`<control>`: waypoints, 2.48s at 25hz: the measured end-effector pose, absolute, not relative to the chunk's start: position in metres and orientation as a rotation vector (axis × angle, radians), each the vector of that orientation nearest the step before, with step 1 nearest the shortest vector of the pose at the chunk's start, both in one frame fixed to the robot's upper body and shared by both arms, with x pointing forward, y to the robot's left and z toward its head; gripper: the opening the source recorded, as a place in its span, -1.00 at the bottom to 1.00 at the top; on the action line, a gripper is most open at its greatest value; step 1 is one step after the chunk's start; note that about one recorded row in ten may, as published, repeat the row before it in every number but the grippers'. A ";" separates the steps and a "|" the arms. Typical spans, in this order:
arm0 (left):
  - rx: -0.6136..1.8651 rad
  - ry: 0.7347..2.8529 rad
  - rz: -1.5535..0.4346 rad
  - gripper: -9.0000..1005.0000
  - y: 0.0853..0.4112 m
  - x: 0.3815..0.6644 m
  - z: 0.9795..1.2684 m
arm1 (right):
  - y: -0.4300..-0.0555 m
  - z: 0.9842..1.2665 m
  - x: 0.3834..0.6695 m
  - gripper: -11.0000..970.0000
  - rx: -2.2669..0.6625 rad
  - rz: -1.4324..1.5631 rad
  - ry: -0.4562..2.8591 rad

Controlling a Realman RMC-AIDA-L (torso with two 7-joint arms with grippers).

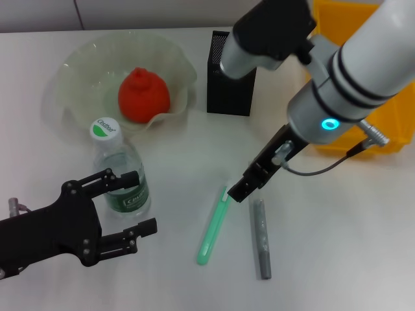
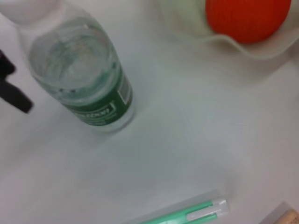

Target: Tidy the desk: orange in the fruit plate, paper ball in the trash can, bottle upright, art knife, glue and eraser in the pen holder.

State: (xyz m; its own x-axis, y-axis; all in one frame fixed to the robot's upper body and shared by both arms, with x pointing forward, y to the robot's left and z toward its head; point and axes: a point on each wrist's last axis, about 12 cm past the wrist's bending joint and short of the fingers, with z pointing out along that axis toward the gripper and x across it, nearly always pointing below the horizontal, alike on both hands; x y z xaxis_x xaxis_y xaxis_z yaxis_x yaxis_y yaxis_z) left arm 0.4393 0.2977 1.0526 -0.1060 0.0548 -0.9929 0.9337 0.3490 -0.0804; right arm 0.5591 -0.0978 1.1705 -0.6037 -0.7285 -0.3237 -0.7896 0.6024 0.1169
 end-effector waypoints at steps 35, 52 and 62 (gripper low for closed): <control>0.946 1.499 -0.984 0.57 0.293 0.442 1.047 | -0.076 1.120 0.571 0.58 -1.165 0.390 2.657; 0.948 1.501 -0.977 0.57 0.293 0.444 1.048 | -0.075 1.119 0.571 0.01 -1.144 0.437 2.667; 0.950 1.501 -0.978 0.57 0.293 0.444 1.048 | -0.074 1.119 0.571 0.19 -1.138 0.455 2.651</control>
State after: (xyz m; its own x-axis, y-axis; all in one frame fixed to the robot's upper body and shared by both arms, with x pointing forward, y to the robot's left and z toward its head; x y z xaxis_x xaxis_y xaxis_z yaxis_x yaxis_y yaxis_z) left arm 0.4440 0.2928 1.0477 -0.1247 0.0671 -0.9899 0.9326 0.3484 -0.0939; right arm 0.5712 -0.0737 1.1192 -0.6755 -0.6647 -0.3192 -0.7331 0.6519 0.1939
